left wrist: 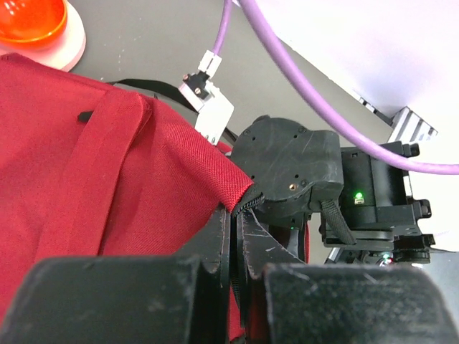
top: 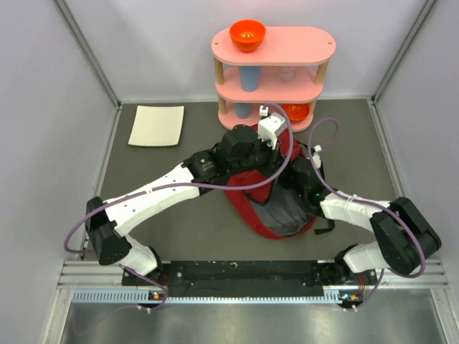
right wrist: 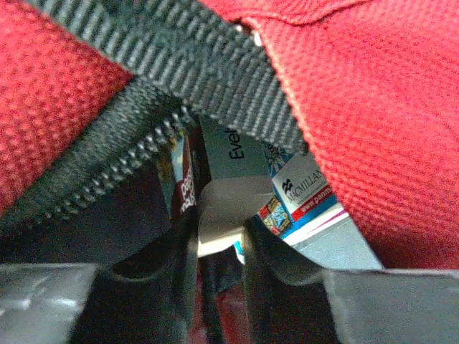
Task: Pack the student bag
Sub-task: Place the book in the student bag.
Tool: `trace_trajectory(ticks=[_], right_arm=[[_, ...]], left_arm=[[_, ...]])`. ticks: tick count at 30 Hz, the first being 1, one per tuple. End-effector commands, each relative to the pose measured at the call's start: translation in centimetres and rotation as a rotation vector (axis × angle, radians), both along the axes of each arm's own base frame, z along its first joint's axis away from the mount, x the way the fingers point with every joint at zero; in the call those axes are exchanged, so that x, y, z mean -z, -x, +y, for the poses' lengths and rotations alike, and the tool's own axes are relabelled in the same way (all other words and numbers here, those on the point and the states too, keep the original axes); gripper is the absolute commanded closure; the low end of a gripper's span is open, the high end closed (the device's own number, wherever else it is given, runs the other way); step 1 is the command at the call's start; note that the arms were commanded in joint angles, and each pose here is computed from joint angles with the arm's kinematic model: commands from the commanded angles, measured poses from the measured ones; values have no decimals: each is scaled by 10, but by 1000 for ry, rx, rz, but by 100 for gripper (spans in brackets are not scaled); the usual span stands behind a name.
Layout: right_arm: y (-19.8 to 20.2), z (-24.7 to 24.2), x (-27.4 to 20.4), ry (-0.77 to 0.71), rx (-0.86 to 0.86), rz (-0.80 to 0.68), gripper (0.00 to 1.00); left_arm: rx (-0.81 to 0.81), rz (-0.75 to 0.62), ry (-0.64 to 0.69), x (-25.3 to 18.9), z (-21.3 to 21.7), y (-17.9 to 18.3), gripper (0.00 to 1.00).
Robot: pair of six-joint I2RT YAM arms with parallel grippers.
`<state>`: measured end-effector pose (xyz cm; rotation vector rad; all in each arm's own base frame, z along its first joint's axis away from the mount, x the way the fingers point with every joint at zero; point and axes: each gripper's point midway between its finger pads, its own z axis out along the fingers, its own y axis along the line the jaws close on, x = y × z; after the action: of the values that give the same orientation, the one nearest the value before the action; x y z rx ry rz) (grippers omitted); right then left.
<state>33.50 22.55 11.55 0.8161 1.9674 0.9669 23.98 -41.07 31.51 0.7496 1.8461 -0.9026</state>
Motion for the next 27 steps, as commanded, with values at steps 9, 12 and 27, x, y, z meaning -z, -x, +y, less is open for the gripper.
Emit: trace_trajectory(ticks=[9,12,27], right_arm=[[55,-33,-25,63,-75,-106,25],[72,-55,-44,71,-34,-155,24],[119,-179,-125,361,323,-255,23]], left_arm=[[-41,-45,123,-33,14,-3,100],[-30,-38,120,-29,13,-2,100],[224,141,20,35,-4,40,29]])
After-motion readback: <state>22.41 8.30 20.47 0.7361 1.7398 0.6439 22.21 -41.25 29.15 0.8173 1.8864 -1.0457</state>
